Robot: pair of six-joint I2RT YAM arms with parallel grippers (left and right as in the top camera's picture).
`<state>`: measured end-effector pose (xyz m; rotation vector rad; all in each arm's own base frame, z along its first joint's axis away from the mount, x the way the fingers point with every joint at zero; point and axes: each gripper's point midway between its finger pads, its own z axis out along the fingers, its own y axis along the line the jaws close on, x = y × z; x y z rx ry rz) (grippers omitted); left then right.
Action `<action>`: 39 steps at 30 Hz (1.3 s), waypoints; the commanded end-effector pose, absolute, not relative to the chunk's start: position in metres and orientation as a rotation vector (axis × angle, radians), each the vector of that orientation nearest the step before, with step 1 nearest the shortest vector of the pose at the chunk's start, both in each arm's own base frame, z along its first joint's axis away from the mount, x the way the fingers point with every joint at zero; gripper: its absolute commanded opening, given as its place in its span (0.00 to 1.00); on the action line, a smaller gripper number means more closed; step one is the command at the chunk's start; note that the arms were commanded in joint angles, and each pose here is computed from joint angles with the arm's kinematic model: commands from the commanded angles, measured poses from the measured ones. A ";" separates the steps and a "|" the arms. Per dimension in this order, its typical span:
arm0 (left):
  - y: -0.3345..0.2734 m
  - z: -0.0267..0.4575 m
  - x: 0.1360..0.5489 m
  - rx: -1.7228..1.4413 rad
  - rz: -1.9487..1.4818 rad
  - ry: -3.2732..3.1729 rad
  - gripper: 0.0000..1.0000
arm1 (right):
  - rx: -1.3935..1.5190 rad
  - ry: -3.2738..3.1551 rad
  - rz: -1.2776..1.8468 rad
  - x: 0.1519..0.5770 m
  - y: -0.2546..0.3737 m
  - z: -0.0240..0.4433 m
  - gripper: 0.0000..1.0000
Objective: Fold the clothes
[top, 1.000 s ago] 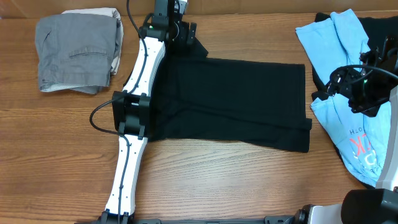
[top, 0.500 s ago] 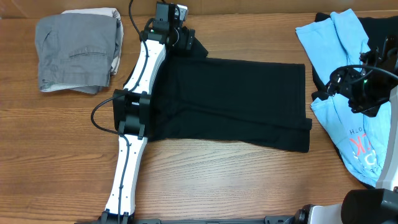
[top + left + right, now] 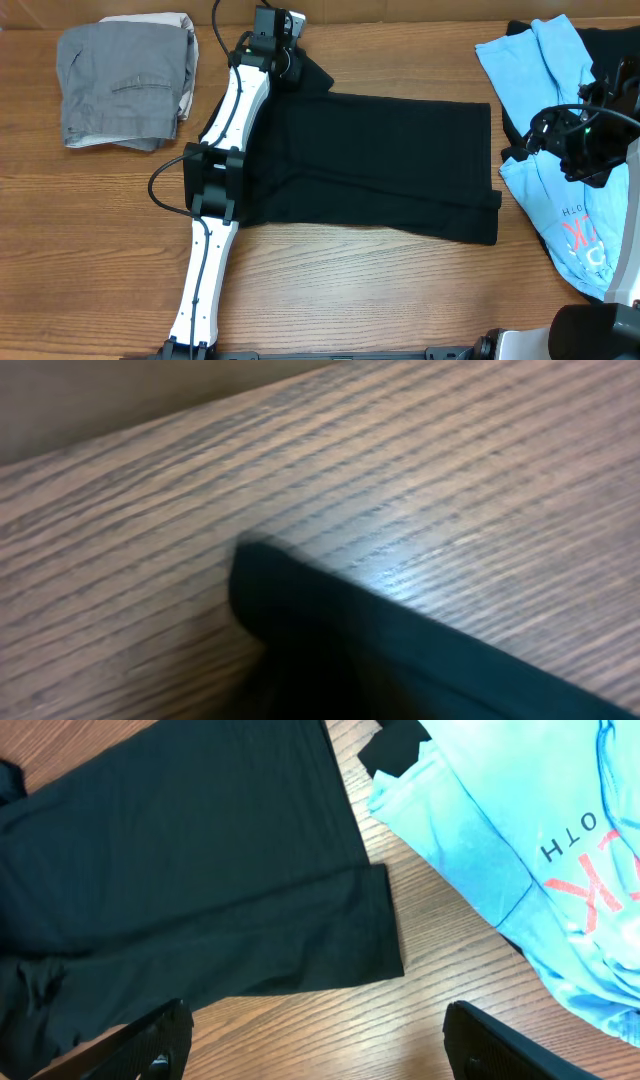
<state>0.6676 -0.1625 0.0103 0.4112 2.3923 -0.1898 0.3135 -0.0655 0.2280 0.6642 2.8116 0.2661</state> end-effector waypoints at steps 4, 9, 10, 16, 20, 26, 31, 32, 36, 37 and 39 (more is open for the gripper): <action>-0.165 0.028 0.666 0.416 -0.185 2.389 0.04 | 0.640 2.774 0.271 0.323 -0.065 0.234 0.84; -0.162 0.077 0.669 0.402 -0.167 2.337 0.04 | 0.634 2.759 0.268 0.327 -0.066 0.235 0.83; -0.160 0.086 0.668 0.391 -0.156 2.334 0.04 | 0.632 2.755 0.267 0.327 -0.067 0.235 0.82; -0.142 0.140 0.648 0.307 -0.107 2.348 0.04 | 0.599 2.680 0.252 0.348 -0.072 0.240 0.77; -0.136 0.165 0.630 0.223 -0.134 2.384 0.04 | 0.515 2.648 0.252 0.383 -0.064 0.229 0.76; -0.145 0.165 0.621 0.225 -0.199 2.415 0.04 | 0.419 2.638 0.189 0.446 -0.050 0.183 0.77; -0.147 0.159 0.613 0.232 -0.213 2.453 0.04 | 0.490 2.610 0.113 0.488 -0.059 0.135 0.77; -0.147 0.158 0.612 0.232 -0.213 2.460 0.04 | 0.503 2.610 0.114 0.494 -0.061 0.125 0.77; -0.146 0.156 0.609 0.223 -0.213 2.477 0.04 | 0.508 2.639 0.112 0.507 -0.062 0.088 0.76; -0.145 0.155 0.609 0.222 -0.212 2.480 0.04 | 0.510 2.649 0.110 0.508 -0.062 0.079 0.75; -0.143 0.155 0.609 0.219 -0.211 2.481 0.04 | 0.489 2.663 0.102 0.511 -0.063 0.067 0.75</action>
